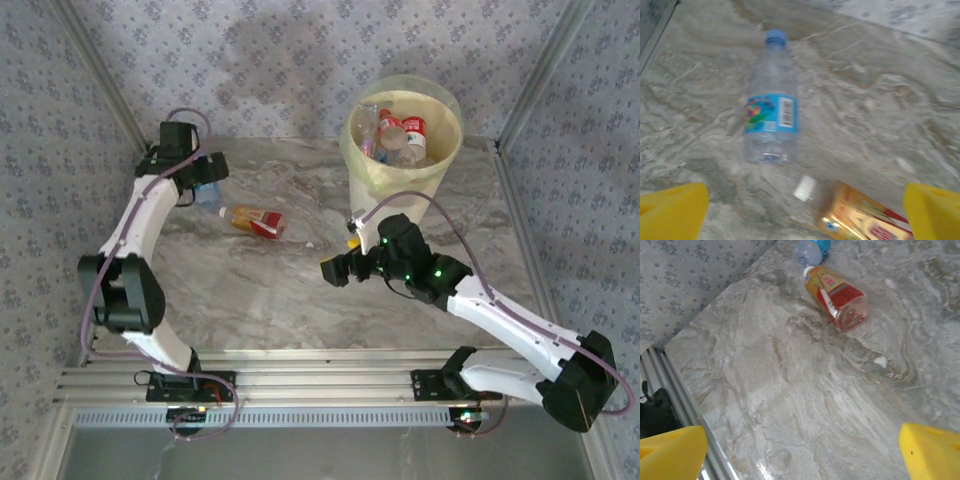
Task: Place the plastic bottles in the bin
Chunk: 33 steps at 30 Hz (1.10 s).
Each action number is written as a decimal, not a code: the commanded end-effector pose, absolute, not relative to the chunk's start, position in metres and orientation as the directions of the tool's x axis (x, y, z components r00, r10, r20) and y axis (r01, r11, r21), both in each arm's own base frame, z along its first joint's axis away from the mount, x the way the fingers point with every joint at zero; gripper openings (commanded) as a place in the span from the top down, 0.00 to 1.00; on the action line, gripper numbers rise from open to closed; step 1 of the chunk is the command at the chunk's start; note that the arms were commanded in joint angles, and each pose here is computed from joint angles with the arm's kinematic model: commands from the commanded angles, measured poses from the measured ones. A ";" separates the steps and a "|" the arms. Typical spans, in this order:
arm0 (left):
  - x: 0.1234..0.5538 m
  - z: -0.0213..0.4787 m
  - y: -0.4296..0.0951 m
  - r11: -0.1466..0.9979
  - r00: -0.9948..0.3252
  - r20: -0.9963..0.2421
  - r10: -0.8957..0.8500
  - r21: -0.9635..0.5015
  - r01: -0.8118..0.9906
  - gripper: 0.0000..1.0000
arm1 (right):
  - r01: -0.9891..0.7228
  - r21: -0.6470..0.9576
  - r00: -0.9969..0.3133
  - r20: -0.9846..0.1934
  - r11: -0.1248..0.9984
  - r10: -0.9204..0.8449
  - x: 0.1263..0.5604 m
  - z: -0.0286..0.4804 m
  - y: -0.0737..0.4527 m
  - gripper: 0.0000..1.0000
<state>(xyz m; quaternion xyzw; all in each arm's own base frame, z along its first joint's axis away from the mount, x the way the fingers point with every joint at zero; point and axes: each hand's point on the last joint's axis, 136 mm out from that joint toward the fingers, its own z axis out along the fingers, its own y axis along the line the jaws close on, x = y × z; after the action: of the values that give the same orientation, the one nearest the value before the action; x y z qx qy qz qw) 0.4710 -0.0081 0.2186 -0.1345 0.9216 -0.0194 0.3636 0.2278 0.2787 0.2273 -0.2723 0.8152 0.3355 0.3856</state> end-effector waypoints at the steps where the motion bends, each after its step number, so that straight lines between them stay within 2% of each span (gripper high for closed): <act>1: 0.478 0.200 0.006 0.956 -0.752 -0.595 -0.283 -0.115 -0.268 0.00 | -0.724 0.367 -0.535 -0.833 0.584 -0.140 0.218 0.239 0.292 0.00; 14: 0.521 0.118 0.009 0.978 -0.863 -0.465 -0.196 -0.029 -0.207 0.02 | -0.680 0.365 -0.565 -0.814 0.635 -0.137 0.208 0.219 0.279 0.00; 24: 0.520 0.082 0.015 0.973 -0.896 -0.395 -0.205 0.014 -0.229 0.08 | -0.661 0.355 -0.570 -0.810 0.661 -0.135 0.207 0.219 0.270 0.00; 33: 0.514 0.071 0.015 0.973 -0.908 -0.365 -0.205 0.021 -0.228 0.19 | -0.661 0.355 -0.570 -0.810 0.661 -0.135 0.208 0.220 0.271 0.01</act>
<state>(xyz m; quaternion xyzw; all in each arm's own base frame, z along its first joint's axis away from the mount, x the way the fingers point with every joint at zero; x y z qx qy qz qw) 0.5202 0.0134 0.0794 -0.1133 0.9723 0.0255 0.2027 0.2091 0.2742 0.2222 -0.2504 0.8151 0.3367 0.3995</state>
